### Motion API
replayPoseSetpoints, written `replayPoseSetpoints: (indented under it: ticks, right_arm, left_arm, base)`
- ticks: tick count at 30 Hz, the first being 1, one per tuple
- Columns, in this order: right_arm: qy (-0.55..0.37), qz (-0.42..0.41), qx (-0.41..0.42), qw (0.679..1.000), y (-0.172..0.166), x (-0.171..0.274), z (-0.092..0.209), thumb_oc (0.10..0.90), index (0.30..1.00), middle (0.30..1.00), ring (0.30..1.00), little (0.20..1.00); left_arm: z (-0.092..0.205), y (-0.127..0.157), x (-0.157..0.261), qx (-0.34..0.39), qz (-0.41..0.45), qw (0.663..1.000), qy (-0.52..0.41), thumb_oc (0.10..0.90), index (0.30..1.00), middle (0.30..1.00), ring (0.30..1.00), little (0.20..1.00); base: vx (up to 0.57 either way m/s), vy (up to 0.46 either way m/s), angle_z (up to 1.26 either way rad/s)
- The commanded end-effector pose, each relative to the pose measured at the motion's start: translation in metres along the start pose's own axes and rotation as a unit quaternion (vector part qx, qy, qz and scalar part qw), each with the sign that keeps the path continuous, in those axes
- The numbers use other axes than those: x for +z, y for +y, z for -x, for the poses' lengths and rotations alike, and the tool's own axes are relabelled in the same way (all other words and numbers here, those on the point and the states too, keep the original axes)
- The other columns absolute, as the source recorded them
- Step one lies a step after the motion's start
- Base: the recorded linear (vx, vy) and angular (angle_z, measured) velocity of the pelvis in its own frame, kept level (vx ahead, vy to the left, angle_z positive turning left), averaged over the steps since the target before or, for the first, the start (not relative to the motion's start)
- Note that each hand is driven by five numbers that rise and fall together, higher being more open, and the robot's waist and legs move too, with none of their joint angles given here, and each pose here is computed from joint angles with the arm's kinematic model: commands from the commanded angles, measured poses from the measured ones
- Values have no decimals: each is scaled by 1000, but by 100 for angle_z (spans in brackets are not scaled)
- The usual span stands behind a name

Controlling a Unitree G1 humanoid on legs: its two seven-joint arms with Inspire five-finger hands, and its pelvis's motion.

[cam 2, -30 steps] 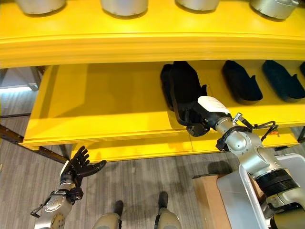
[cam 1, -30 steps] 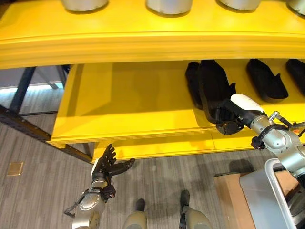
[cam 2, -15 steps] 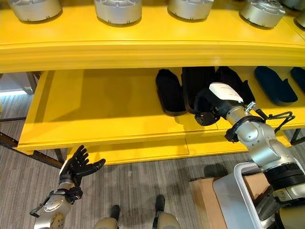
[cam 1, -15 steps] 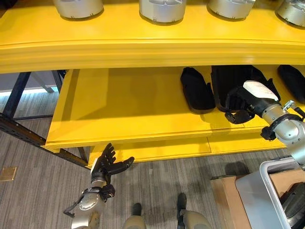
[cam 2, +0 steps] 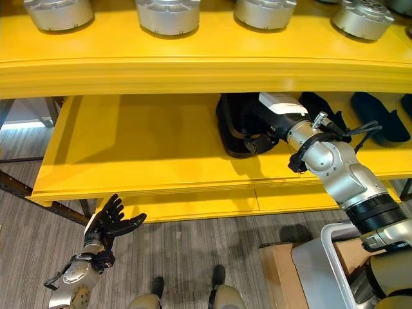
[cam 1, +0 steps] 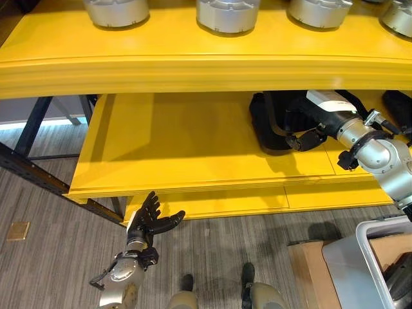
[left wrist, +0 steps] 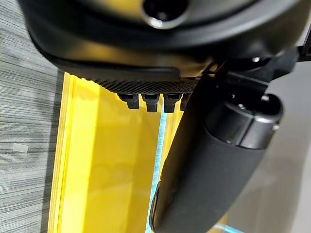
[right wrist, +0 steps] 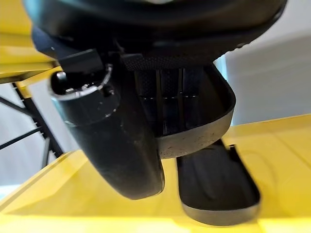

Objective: Move parts from the plastic box to the shelf.

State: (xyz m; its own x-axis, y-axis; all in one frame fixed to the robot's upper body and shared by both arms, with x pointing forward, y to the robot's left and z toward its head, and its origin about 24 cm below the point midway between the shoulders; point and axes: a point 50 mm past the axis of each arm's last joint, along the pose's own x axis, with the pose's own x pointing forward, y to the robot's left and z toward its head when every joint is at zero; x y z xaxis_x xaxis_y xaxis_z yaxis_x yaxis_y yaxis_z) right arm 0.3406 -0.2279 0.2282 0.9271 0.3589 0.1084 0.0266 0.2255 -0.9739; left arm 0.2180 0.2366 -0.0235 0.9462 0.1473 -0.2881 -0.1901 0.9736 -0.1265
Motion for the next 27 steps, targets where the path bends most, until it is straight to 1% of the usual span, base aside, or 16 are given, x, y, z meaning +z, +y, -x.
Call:
replayPoseSetpoints:
  ticks: [1, 4, 8, 13, 17, 20, 27]
  right_arm:
    - [-63, 19, -119, 991, -65, 30, -14, 400, 300, 300, 300, 300]
    - [-69, 21, -134, 988, -75, 36, -18, 400, 300, 300, 300, 300]
    - [-46, 24, -136, 989, -76, 25, -16, 400, 300, 300, 300, 300]
    - [-30, 26, -139, 990, -68, 17, -7, 400, 300, 300, 300, 300]
    - [-21, 7, -148, 989, -61, 12, -6, 400, 300, 300, 300, 300]
    - [-21, -9, -155, 988, -59, 12, -6, 400, 300, 300, 300, 300]
    - [-9, -14, -156, 988, -58, 8, -7, 400, 300, 300, 300, 300]
  left_arm:
    - [5, 9, 26, 0, -6, 997, -73, 900, 1000, 1000, 1000, 1000]
    - [6, 8, 23, -6, -2, 998, -66, 900, 1000, 1000, 1000, 1000]
    - [6, 10, 21, -4, -7, 998, -59, 900, 1000, 1000, 1000, 1000]
    - [3, 8, 23, -1, -7, 998, -63, 900, 1000, 1000, 1000, 1000]
    - [0, 2, 28, -13, -14, 997, -72, 900, 1000, 1000, 1000, 1000]
    - [-3, 1, 31, -16, -24, 997, -75, 900, 1000, 1000, 1000, 1000]
    - [-7, 0, 38, -22, -35, 996, -85, 900, 1000, 1000, 1000, 1000]
  base:
    - [53, -228, 16]
    - [-110, -184, 22]
    - [52, 5, 31]
    - [152, 178, 39]
    - [154, 191, -52]
    - [76, 115, 6]
    - [52, 88, 2]
